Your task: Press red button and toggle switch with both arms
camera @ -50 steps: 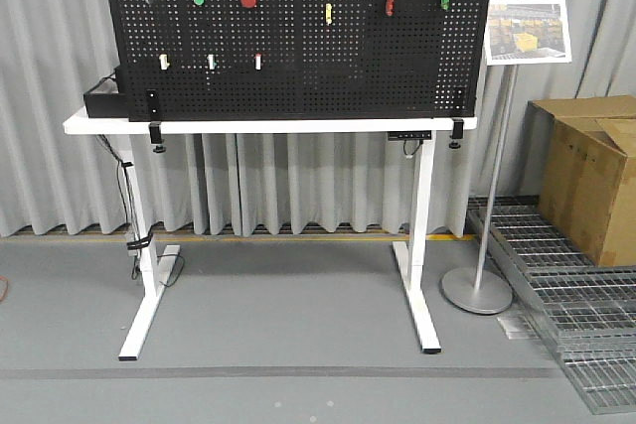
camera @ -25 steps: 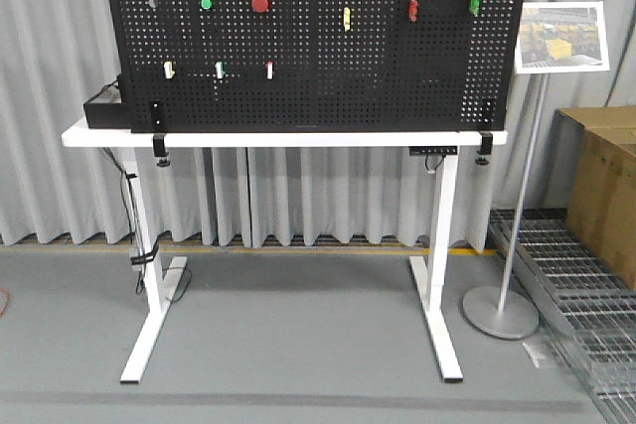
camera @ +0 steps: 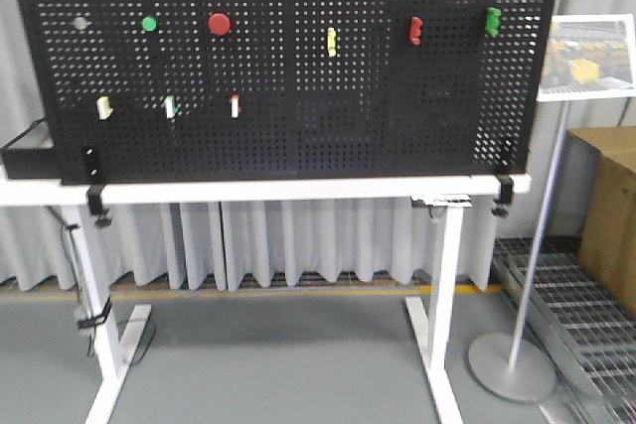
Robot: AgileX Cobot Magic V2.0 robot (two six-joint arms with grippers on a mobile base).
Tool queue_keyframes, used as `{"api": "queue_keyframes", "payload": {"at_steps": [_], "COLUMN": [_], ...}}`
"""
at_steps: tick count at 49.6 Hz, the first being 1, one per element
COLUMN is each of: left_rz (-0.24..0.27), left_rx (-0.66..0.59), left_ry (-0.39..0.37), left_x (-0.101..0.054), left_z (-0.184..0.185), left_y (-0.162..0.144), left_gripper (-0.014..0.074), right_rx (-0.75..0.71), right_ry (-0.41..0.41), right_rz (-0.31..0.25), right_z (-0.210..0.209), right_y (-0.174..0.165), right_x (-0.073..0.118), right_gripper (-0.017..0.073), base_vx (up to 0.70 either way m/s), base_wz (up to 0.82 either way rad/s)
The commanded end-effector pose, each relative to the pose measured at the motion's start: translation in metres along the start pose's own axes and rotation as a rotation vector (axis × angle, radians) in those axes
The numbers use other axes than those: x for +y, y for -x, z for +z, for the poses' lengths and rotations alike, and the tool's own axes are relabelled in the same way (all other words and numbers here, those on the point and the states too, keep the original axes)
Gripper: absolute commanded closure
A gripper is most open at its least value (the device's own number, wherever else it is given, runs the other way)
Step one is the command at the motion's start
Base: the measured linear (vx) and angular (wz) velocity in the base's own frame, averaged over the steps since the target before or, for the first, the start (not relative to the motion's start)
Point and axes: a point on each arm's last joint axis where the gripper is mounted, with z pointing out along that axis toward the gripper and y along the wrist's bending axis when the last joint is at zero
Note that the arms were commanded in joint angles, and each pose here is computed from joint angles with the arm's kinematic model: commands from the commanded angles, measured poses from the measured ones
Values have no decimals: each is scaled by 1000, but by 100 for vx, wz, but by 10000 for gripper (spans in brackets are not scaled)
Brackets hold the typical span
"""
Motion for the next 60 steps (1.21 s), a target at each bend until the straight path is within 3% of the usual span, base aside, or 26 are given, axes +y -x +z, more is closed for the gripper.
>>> {"api": "queue_keyframes", "payload": {"at_steps": [1, 28, 60], "left_rz": [-15, -15, -15], "left_rx": [-60, -60, -60], "left_ry": [7, 7, 7], "left_x": [0, 0, 0], "left_z": [0, 0, 0], "left_y": [-1, -1, -1], "left_gripper": [592, 592, 592], "right_rx": [-73, -73, -73], "right_ry": [5, 5, 5], "right_rz": [-7, -7, -7], "right_z": [0, 0, 0], "right_y": [4, 4, 4], "right_x": [1, 1, 1], "right_gripper": [559, 559, 559], "base_vx": [60, 59, 30], "base_wz": [0, 4, 2]}}
